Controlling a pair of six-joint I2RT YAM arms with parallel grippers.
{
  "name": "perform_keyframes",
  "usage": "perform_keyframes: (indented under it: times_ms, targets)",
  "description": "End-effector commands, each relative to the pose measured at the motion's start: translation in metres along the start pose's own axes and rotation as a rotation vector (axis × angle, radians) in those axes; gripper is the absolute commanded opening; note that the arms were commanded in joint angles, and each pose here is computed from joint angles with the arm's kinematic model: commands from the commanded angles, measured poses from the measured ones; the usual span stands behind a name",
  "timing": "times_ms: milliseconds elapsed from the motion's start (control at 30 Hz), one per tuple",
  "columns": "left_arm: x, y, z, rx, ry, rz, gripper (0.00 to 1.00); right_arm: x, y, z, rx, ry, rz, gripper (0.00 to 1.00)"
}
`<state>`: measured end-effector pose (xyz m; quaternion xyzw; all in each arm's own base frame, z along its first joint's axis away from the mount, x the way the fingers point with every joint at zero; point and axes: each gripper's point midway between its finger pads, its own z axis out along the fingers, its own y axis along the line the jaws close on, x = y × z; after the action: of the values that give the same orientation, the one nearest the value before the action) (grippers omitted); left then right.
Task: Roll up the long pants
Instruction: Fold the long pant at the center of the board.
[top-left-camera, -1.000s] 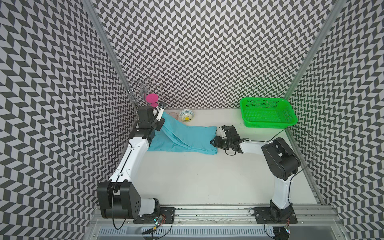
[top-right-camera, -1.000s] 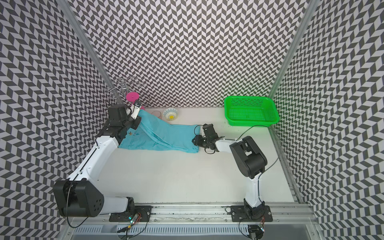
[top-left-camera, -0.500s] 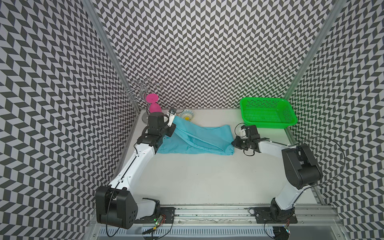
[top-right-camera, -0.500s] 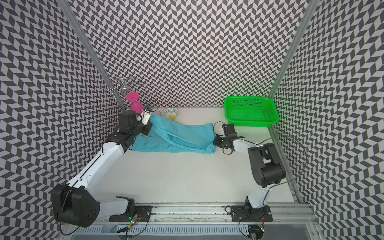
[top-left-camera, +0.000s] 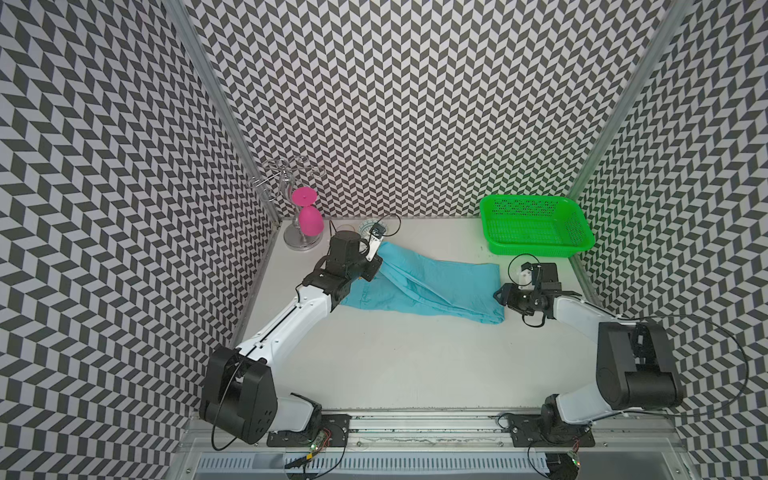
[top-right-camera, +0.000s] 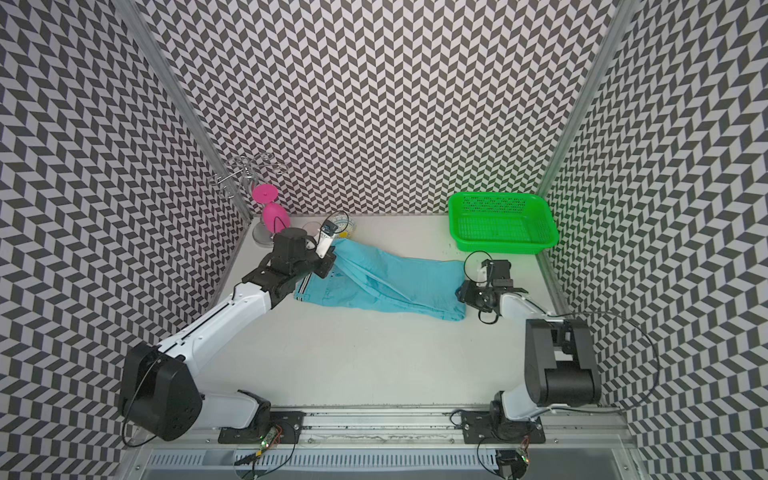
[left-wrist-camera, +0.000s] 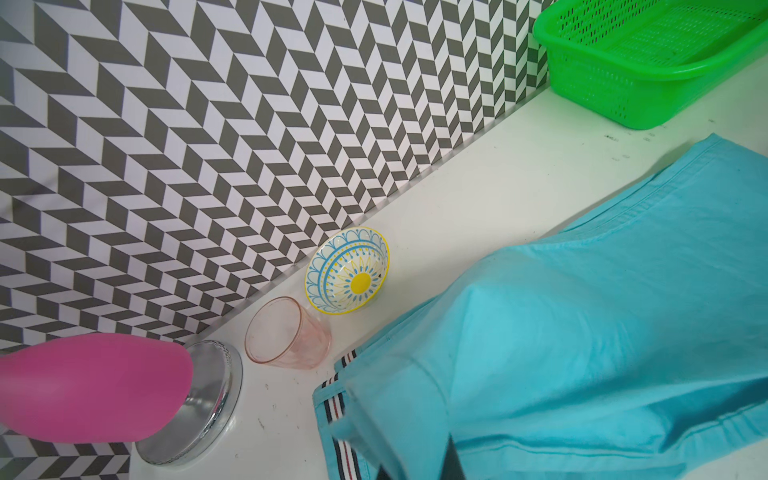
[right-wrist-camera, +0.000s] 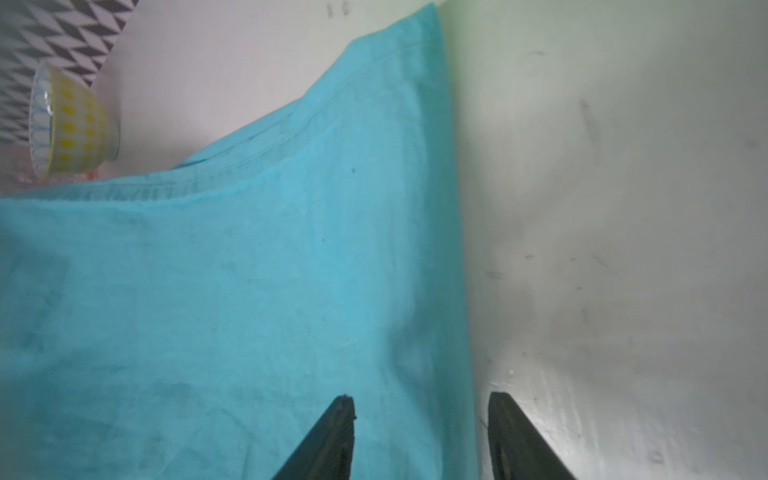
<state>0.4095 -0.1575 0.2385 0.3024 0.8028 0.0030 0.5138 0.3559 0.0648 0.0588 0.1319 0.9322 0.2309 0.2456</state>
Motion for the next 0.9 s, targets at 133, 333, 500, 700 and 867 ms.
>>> perform_keyframes:
  times_ms: [133, 333, 500, 700, 867]
  targets:
    - [-0.027, 0.061, -0.024, -0.088, -0.098, 0.005, 0.00, -0.012, 0.047, -0.013, -0.075, -0.037, -0.096, 0.63]
    - [-0.008, 0.061, -0.018, -0.069, -0.060, 0.019, 0.00, -0.012, 0.055, -0.012, -0.082, -0.034, -0.108, 0.63]
    - [0.015, 0.072, -0.004, -0.096, -0.006, 0.000, 0.00, -0.012, 0.055, -0.009, -0.080, -0.028, -0.110, 0.63]
    - [0.042, 0.117, -0.003, -0.300, 0.118, -0.042, 0.72, -0.014, 0.061, -0.012, -0.085, -0.030, -0.122, 0.63]
    - [0.031, 0.130, -0.015, -0.365, 0.104, -0.085, 0.89, -0.018, 0.066, -0.018, -0.087, -0.040, -0.132, 0.63]
